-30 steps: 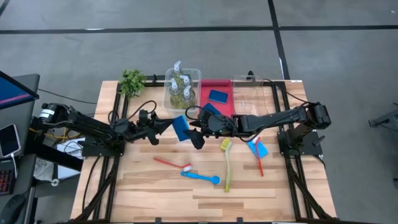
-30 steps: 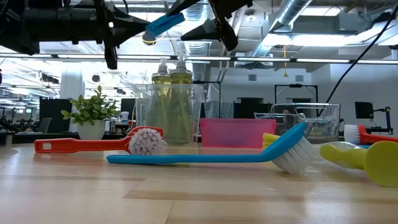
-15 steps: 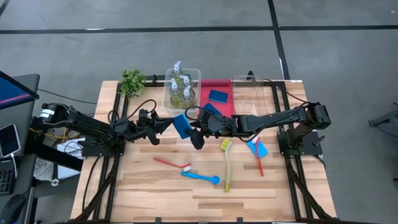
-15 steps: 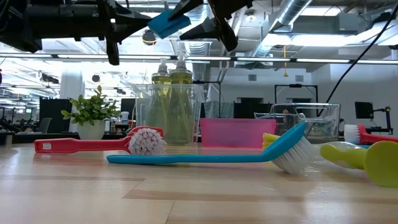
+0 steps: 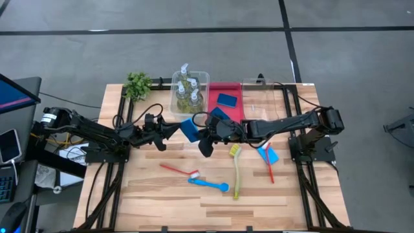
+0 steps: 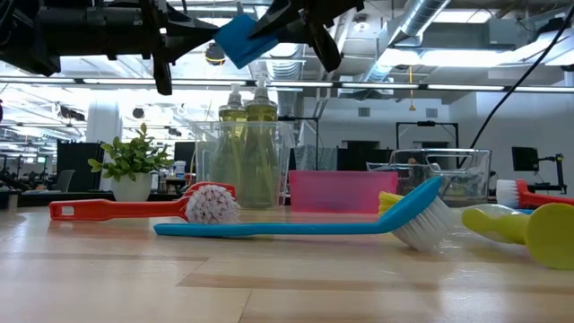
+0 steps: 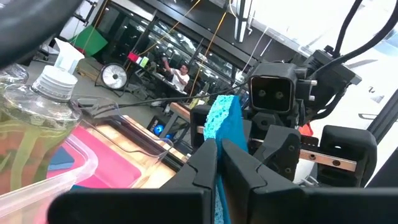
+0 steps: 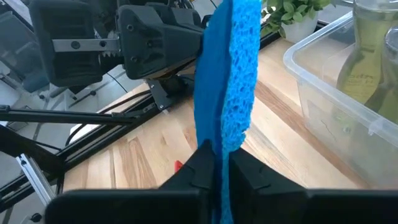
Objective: Pick & Place Kitchen Sink Supplies
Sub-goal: Put the blue sponge into the red bin
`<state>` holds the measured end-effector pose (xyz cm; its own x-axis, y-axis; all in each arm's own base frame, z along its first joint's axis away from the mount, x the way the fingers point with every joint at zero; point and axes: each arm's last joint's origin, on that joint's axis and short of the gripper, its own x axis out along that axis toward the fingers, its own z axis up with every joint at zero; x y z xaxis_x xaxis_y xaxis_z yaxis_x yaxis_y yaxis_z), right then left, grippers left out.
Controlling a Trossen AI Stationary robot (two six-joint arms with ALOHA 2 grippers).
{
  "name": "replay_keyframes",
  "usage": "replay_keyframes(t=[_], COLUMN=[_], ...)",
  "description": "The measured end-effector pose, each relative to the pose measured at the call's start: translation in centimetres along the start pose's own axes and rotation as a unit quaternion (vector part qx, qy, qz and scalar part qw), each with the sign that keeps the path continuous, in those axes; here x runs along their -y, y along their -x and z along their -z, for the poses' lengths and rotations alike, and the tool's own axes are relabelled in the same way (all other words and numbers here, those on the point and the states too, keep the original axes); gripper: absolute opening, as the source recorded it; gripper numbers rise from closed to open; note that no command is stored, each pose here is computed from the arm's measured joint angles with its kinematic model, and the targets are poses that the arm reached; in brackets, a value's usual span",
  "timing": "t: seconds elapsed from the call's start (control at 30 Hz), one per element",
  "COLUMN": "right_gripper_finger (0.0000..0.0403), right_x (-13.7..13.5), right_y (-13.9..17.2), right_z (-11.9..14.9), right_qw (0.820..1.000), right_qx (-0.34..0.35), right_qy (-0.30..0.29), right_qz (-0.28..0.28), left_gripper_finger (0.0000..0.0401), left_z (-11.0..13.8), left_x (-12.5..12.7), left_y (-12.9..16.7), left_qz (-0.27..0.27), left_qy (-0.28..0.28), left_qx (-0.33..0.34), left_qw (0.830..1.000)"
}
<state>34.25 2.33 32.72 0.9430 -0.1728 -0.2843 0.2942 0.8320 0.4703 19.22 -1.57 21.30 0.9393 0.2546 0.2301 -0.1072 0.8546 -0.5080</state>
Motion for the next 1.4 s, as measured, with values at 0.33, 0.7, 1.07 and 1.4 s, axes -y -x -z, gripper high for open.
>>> replay_keyframes(t=[0.33,0.7,1.07,1.4], right_gripper_finger=[0.0013,0.0005,0.0004,0.0008], right_x=[0.0,0.3,1.5,4.3], right_y=[0.0,0.8,4.7,9.8], right_z=[0.1,-0.4,-2.0,-2.8], right_qw=[1.0,1.0,0.995,0.966], right_qx=[-0.005,-0.009,-0.02,-0.045], right_qy=[0.014,0.029,0.062,0.102], right_qz=[-0.002,0.006,0.073,0.233], left_gripper_finger=[0.0078,0.0143,0.0144,0.0144], left_z=[0.2,0.4,0.5,0.4], left_x=[-0.1,-0.2,-0.3,-0.4], left_y=[0.0,0.0,0.1,0.0], left_qz=[-0.006,-0.009,-0.01,-0.018], left_qy=[-0.004,-0.017,-0.038,-0.039], left_qx=[-0.011,-0.021,-0.023,-0.02], left_qw=[1.0,1.0,0.999,0.999])
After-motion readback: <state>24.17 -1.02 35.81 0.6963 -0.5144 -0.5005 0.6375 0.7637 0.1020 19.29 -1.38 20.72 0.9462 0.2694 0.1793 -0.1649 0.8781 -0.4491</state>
